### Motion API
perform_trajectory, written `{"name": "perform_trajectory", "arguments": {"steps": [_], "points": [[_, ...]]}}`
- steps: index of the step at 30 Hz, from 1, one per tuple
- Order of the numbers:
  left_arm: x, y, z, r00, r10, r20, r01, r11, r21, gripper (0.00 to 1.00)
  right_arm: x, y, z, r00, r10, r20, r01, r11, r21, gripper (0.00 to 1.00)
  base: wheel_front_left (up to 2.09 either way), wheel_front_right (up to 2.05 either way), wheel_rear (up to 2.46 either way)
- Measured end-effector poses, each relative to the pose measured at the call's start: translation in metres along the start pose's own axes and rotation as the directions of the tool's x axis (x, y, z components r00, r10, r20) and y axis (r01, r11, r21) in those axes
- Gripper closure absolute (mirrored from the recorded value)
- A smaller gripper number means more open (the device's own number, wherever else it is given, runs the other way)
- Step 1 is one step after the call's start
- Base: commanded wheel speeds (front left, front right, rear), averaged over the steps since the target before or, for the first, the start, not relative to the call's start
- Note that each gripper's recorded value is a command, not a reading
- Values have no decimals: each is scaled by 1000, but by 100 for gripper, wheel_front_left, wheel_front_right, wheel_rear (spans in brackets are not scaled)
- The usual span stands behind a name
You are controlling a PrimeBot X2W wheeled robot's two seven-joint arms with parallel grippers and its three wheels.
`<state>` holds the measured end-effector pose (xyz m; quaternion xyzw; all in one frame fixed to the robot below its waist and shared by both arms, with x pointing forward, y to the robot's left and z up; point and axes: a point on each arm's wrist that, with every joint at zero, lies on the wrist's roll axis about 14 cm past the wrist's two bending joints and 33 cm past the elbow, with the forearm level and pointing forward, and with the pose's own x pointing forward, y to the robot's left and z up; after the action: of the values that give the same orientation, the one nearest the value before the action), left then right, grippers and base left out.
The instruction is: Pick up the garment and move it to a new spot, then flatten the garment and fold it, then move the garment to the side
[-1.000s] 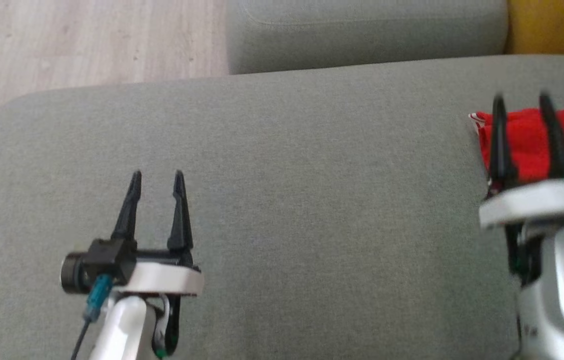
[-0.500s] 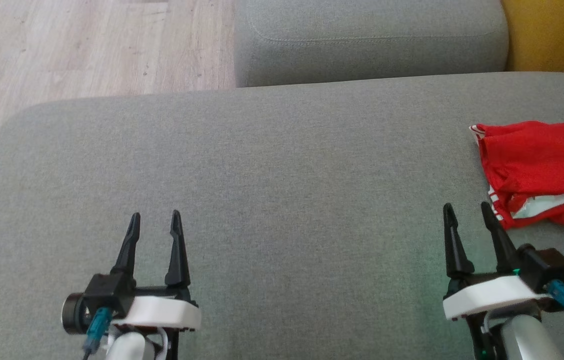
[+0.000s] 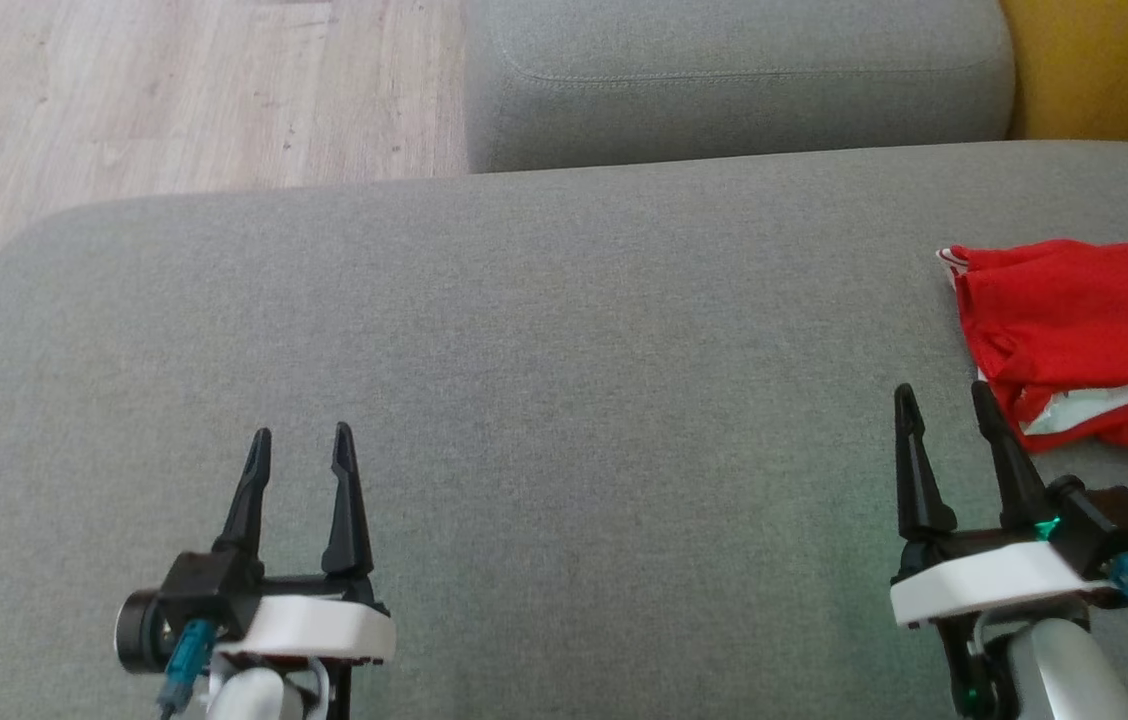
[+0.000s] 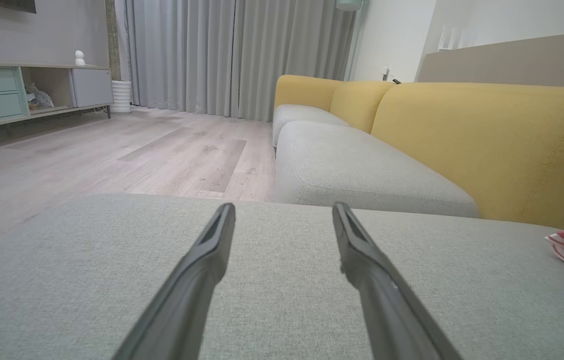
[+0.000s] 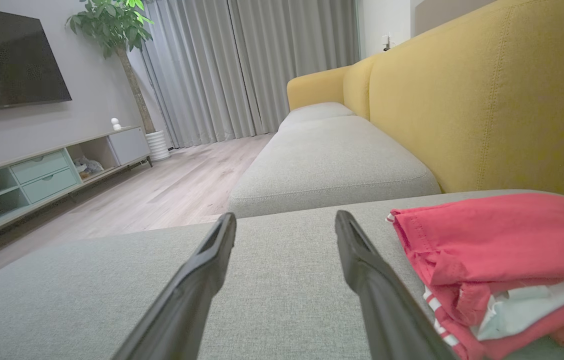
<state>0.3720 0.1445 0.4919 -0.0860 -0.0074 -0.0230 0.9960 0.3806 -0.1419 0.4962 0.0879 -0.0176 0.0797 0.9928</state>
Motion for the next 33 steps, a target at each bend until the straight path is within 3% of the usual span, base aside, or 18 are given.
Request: {"name": "perform_trajectory", "arguments": {"steps": [12, 24, 25, 33], "points": [[2, 4, 7, 1000, 13, 22, -13, 1000, -17, 0, -2, -2, -2, 1000, -6, -5, 6, 1000, 0, 0, 0, 0, 0], [3, 6, 3, 1000, 29, 6, -28, 994, -109, 0, -3, -3, -2, 1000, -9, -5, 9, 1000, 0, 0, 0, 0, 0], [2, 6, 1, 1000, 31, 1, -30, 993, -114, 100, -3, -3, -3, 1000, -10, -9, 10, 1000, 1, 100, 0, 0, 0], [-20, 15, -43, 987, 63, -147, -84, 987, -140, 100, -26, -11, -42, 990, -51, -134, 58, 997, 49, 100, 0, 0, 0]]}}
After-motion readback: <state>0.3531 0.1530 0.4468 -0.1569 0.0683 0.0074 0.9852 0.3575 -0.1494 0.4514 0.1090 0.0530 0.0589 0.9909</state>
